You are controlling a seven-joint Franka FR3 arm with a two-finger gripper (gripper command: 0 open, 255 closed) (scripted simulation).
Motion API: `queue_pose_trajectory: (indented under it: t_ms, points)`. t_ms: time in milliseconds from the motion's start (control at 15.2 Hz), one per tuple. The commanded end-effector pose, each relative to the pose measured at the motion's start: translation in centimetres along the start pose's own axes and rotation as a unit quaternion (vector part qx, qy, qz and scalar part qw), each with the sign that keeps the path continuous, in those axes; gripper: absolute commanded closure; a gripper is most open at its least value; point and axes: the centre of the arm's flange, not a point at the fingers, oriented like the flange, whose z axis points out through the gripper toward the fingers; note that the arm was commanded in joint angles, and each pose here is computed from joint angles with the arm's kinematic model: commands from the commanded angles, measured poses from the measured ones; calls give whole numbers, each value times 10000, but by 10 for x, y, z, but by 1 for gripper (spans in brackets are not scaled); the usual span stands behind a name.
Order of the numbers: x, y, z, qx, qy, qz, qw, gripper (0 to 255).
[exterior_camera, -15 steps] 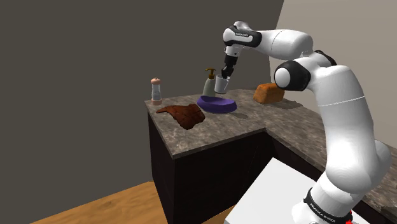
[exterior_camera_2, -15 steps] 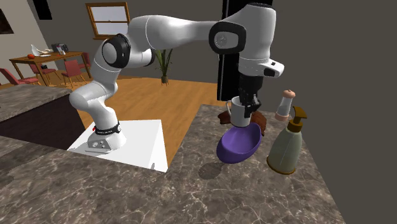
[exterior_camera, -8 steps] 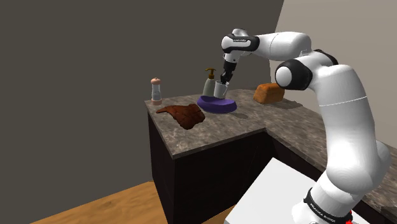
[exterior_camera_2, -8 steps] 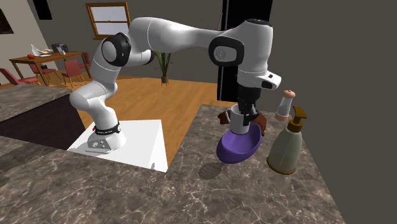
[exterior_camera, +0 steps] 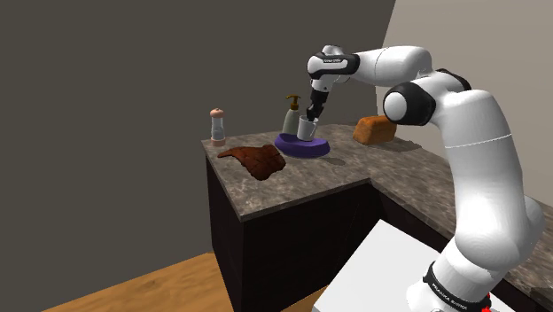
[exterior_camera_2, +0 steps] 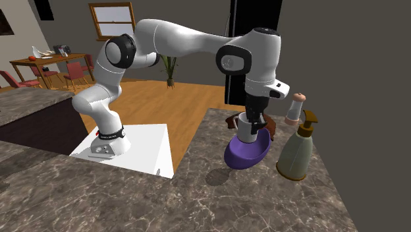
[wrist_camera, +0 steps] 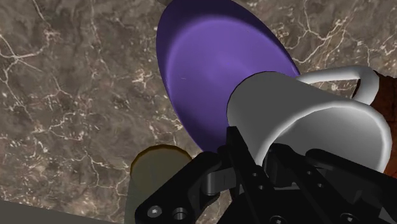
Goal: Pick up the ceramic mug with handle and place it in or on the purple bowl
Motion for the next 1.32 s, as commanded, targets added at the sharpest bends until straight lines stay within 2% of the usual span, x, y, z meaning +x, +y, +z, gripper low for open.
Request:
queue_pose_trajectory:
  t_ms: [0, 66, 132, 462, 726, 1254]
  points:
    - [0, 0, 0, -1, 2, 0, 10000, 255]
    - [0, 0, 0, -1, 2, 0, 10000, 255]
    - [0, 0, 0, -1, 2, 0, 10000, 0]
    - [0, 0, 0, -1, 2, 0, 10000, 0]
    - [0, 0, -50, -1, 2, 0, 10000, 0]
    - [0, 0, -50, -1, 2, 0, 10000, 0]
